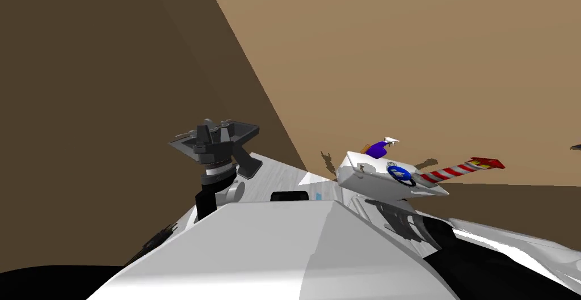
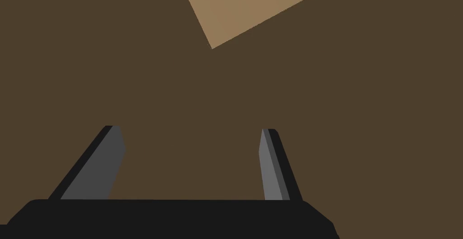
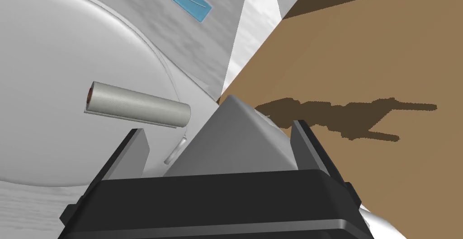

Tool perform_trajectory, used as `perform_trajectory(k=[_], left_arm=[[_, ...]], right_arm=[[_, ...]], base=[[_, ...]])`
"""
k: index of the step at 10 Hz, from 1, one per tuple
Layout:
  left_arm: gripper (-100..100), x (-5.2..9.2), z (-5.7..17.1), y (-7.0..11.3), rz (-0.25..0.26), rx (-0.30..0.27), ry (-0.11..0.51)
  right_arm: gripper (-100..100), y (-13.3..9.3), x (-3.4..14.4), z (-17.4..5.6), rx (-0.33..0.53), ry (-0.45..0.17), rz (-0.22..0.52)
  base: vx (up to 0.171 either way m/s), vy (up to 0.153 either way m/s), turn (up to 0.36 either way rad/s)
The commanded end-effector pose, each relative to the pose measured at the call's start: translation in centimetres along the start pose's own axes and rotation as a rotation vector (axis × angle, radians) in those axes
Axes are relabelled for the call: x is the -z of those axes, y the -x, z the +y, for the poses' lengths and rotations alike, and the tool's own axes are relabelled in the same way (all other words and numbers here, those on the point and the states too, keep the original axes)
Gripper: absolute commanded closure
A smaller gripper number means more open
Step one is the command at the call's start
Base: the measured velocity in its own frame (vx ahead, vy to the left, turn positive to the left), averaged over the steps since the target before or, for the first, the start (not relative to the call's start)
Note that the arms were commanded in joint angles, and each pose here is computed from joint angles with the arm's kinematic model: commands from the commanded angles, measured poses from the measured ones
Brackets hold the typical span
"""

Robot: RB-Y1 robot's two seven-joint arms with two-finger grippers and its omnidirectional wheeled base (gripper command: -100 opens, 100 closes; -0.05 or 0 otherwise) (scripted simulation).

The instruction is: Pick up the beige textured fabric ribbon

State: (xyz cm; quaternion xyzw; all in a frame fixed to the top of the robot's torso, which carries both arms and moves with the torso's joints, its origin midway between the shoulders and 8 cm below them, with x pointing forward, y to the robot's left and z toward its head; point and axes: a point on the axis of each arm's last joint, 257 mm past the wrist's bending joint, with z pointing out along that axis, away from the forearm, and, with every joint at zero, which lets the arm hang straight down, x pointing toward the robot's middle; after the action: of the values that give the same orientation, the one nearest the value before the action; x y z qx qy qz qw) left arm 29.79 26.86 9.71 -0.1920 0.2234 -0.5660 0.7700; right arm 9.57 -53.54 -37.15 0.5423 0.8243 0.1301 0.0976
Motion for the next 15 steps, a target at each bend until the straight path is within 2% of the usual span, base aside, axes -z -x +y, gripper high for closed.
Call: perform_trajectory(k=[1,2,4,5,9,11,13,15], left_arm=[[0,0.0,0.0,0.0,0.0,0.0,0.0],[0,0.0,0.0,0.0,0.0,0.0,0.0],[0,0.0,0.0,0.0,0.0,0.0,0.0],[0,0.0,0.0,0.0,0.0,0.0,0.0],[0,0.0,0.0,0.0,0.0,0.0,0.0],[0,0.0,0.0,0.0,0.0,0.0,0.0],[0,0.0,0.0,0.0,0.0,0.0,0.0],[0,0.0,0.0,0.0,0.0,0.0,0.0]], right_arm=[[-100,1.8,0.9,-1.1,0.032,-0.058,-0.019],[-100,2.1,1.1,-0.9,0.045,-0.064,-0.021],[-100,4.1,2.4,-2.1,0.088,-0.137,-0.045],[-100,4.3,2.5,-2.0,0.097,-0.141,-0.046],[-100,7.8,4.9,-3.6,0.179,-0.263,-0.091],[-100,7.8,4.9,-3.6,0.179,-0.263,-0.091],[-100,9.5,6.1,-4.3,0.22,-0.321,-0.111],[-100,9.4,6.1,-4.2,0.22,-0.317,-0.109]], base=[[0.107,-0.036,0.388],[0.096,-0.037,0.118],[0.095,-0.055,0.232],[0.066,-0.065,0.142],[0.086,-0.083,0.196],[0.033,-0.051,0.02],[0.065,-0.071,0.214],[0.045,-0.044,0.022]])
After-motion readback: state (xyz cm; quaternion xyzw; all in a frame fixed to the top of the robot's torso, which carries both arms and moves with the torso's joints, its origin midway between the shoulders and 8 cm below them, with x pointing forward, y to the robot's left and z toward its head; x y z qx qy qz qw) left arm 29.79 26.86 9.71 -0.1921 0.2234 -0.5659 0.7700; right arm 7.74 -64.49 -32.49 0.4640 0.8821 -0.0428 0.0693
